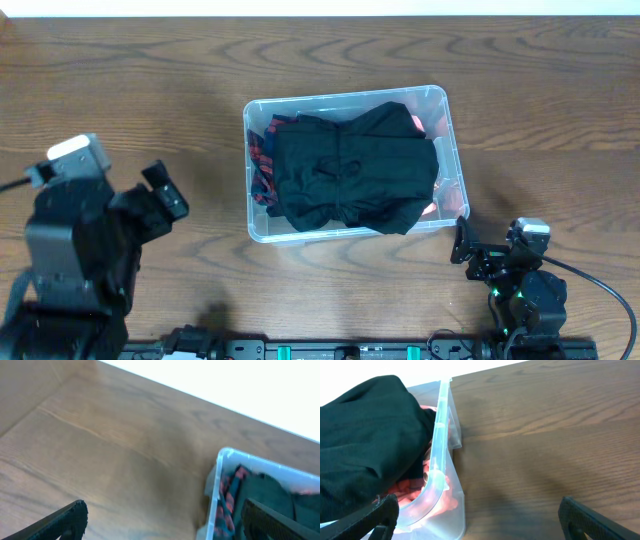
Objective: Pack container
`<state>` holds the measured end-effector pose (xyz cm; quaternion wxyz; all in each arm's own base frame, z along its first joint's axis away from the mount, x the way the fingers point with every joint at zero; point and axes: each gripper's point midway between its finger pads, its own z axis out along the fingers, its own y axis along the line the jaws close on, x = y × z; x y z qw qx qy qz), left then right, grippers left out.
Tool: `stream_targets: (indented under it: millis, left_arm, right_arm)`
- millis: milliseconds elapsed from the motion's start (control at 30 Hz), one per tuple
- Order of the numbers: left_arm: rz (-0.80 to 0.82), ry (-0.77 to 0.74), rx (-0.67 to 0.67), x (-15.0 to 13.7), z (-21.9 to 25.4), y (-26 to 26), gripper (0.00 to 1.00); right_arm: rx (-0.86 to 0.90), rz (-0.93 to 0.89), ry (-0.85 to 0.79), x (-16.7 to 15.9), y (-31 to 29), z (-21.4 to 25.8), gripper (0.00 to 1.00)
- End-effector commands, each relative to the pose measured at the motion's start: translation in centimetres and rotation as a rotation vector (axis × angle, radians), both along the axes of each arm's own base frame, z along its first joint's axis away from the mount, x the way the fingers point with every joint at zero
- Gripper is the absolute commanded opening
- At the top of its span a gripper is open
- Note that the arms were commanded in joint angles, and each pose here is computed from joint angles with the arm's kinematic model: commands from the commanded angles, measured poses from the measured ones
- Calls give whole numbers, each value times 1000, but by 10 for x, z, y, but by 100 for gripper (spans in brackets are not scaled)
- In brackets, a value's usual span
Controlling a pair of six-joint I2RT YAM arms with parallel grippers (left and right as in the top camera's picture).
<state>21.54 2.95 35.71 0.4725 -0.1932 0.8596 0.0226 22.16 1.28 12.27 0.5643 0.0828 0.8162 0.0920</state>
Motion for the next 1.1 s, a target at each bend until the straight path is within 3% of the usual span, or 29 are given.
stream_targets:
  millis: [0, 133, 600, 1067]
  left_arm:
    - [-120, -17, 60, -1, -15, -8, 98]
    - [-257, -100, 108, 1, -34, -24, 98]
    - [-253, -162, 110, -13, -167, -23, 98]
    - [-258, -149, 105, -11, -228, -24, 98]
  right_arm:
    - [-13, 11, 0, 0, 2, -2, 99]
    - [-13, 11, -1, 0, 2, -2, 99]
    - [-13, 11, -1, 0, 2, -2, 99]
    - [-13, 11, 0, 0, 2, -2, 99]
